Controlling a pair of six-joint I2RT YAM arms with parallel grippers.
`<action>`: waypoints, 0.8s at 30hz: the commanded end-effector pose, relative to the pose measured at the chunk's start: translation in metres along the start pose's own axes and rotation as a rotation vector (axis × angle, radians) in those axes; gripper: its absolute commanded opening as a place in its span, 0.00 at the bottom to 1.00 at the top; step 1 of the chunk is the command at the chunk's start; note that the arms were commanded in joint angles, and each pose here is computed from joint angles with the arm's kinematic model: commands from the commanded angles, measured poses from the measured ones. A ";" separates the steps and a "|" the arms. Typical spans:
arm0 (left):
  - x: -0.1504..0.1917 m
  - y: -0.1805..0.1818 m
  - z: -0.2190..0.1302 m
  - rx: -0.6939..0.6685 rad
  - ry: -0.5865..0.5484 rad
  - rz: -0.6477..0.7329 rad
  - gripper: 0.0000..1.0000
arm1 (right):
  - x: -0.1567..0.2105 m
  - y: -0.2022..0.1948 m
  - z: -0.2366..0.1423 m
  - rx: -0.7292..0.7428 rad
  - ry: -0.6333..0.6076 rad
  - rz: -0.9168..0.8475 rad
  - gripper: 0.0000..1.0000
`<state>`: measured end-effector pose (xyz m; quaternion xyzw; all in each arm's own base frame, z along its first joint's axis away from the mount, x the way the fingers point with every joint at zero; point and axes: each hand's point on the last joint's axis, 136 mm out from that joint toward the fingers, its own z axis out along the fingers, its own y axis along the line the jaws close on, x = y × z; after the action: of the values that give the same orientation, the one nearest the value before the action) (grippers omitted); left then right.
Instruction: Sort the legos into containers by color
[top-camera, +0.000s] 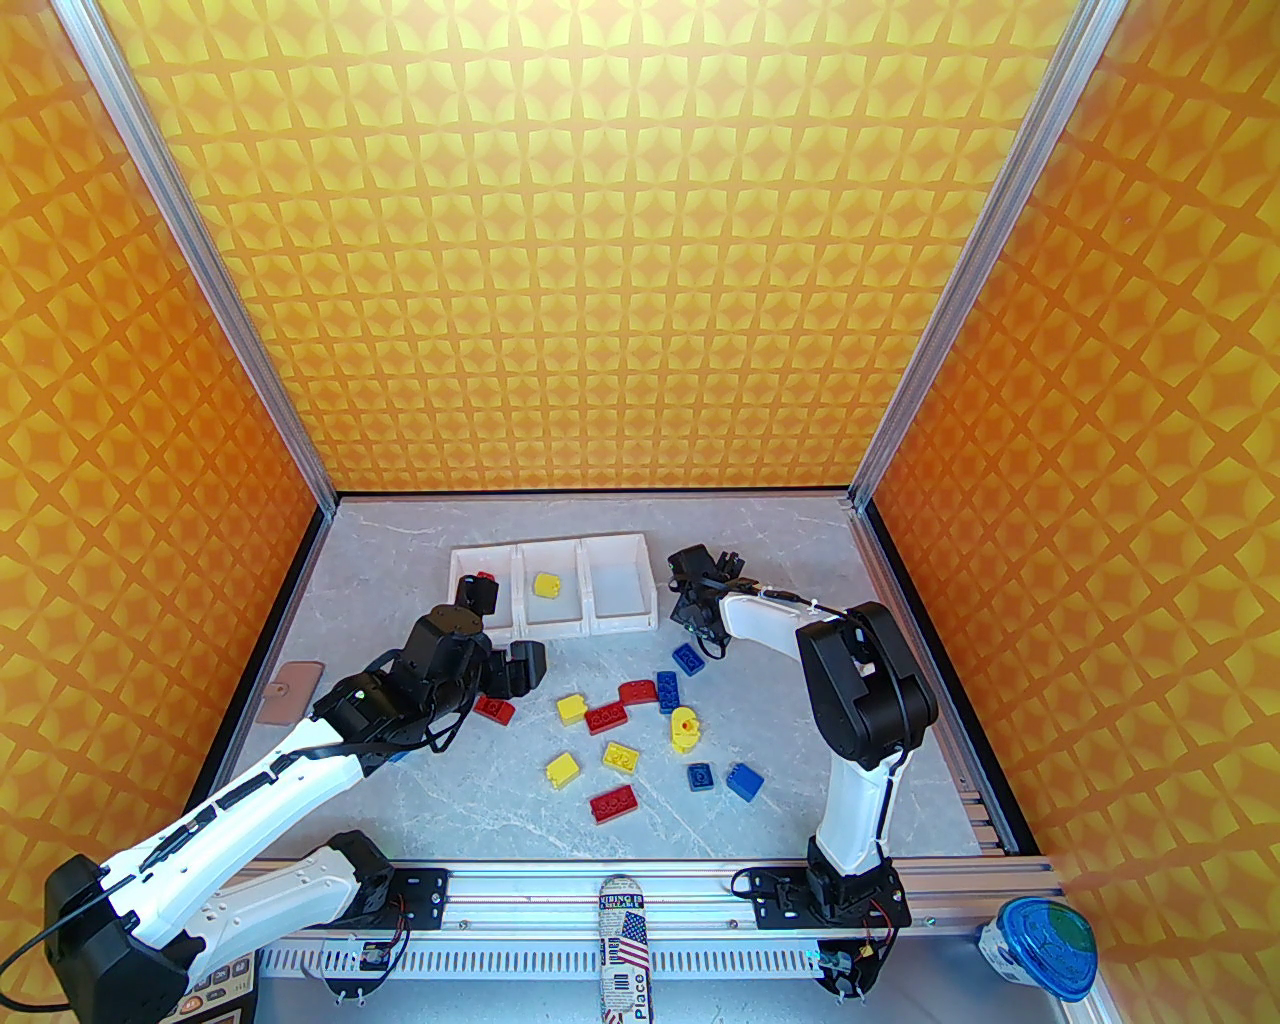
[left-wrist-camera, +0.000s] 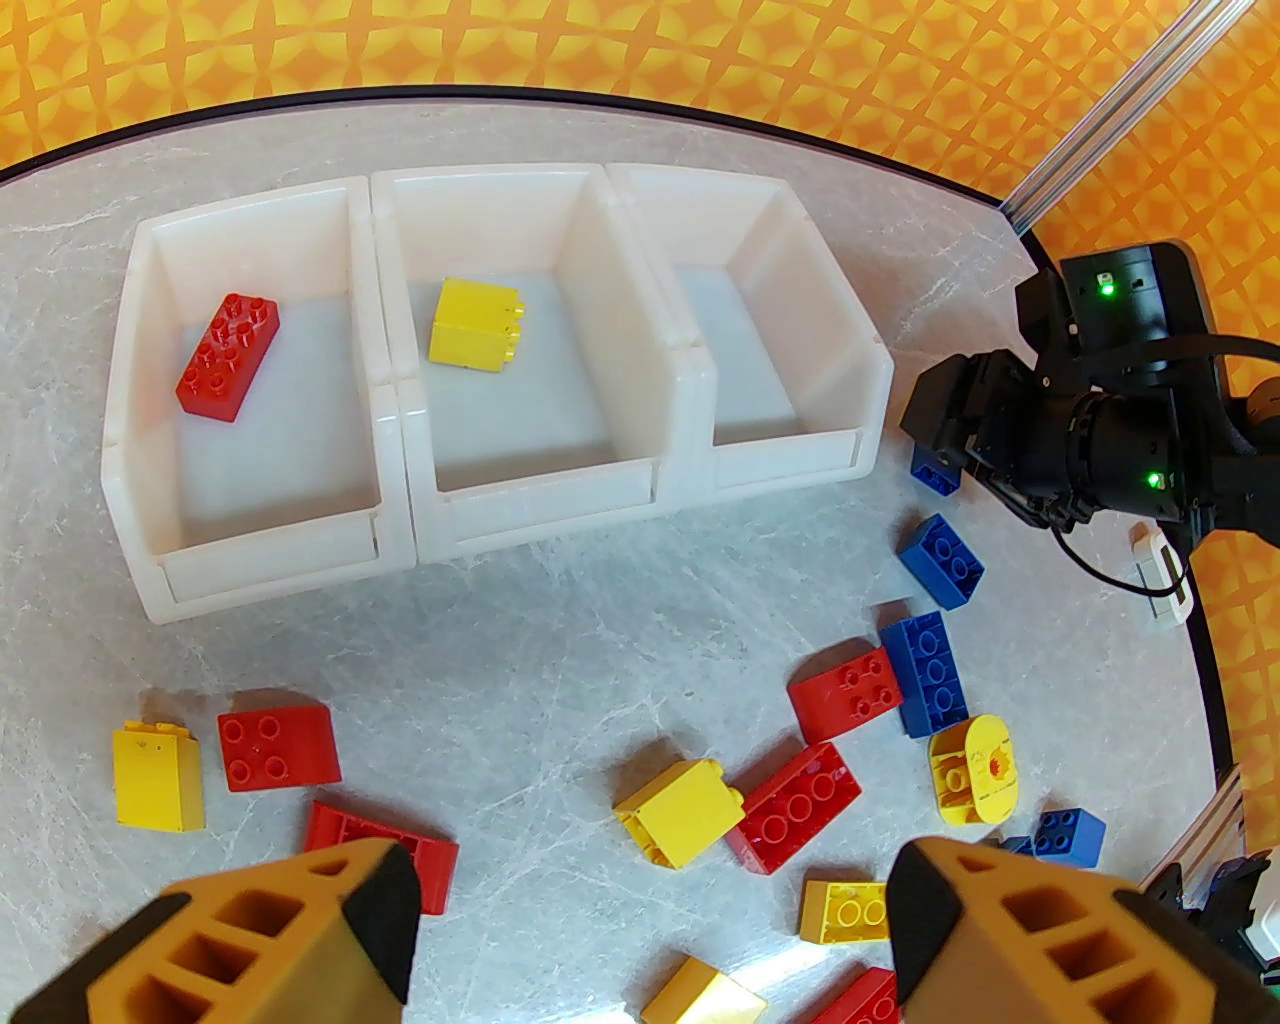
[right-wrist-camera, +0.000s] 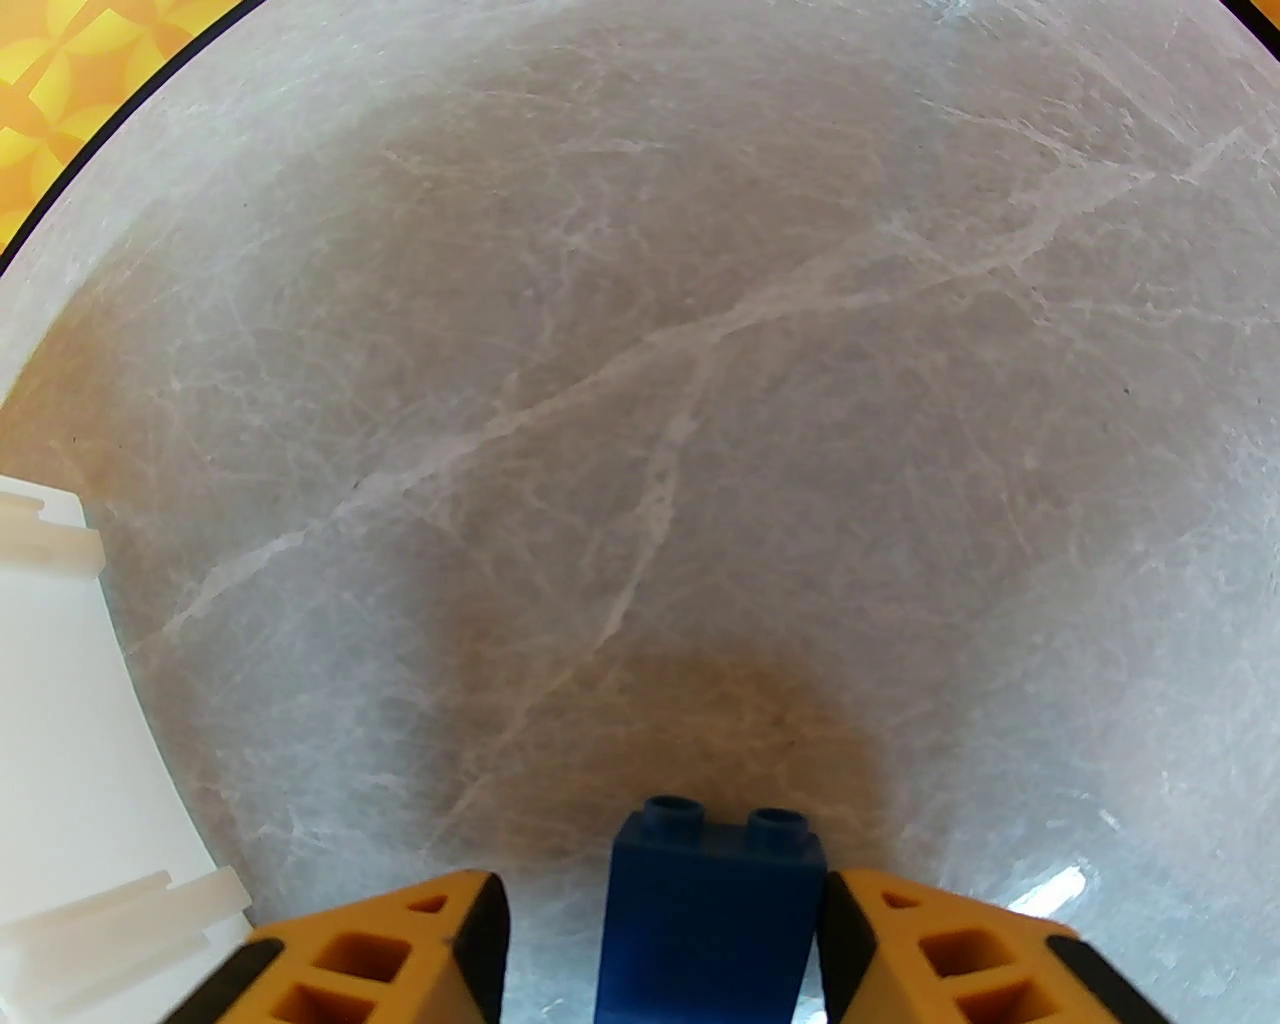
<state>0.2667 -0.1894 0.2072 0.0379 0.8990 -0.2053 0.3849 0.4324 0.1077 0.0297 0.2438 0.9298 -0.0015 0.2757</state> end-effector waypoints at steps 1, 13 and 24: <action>-0.005 0.000 -0.006 -0.013 -0.014 0.022 0.81 | -0.001 -0.003 0.007 0.021 -0.001 -0.016 0.50; -0.004 0.000 -0.004 -0.014 -0.012 0.021 0.81 | 0.010 -0.003 0.008 0.005 0.047 -0.086 0.43; 0.000 0.003 -0.011 -0.023 -0.005 0.016 0.81 | 0.009 0.018 0.000 -0.092 0.082 -0.161 0.25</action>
<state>0.2634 -0.1875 0.2055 0.0393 0.9019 -0.2004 0.3806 0.4319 0.1190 0.0247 0.1825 0.9491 0.0095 0.2567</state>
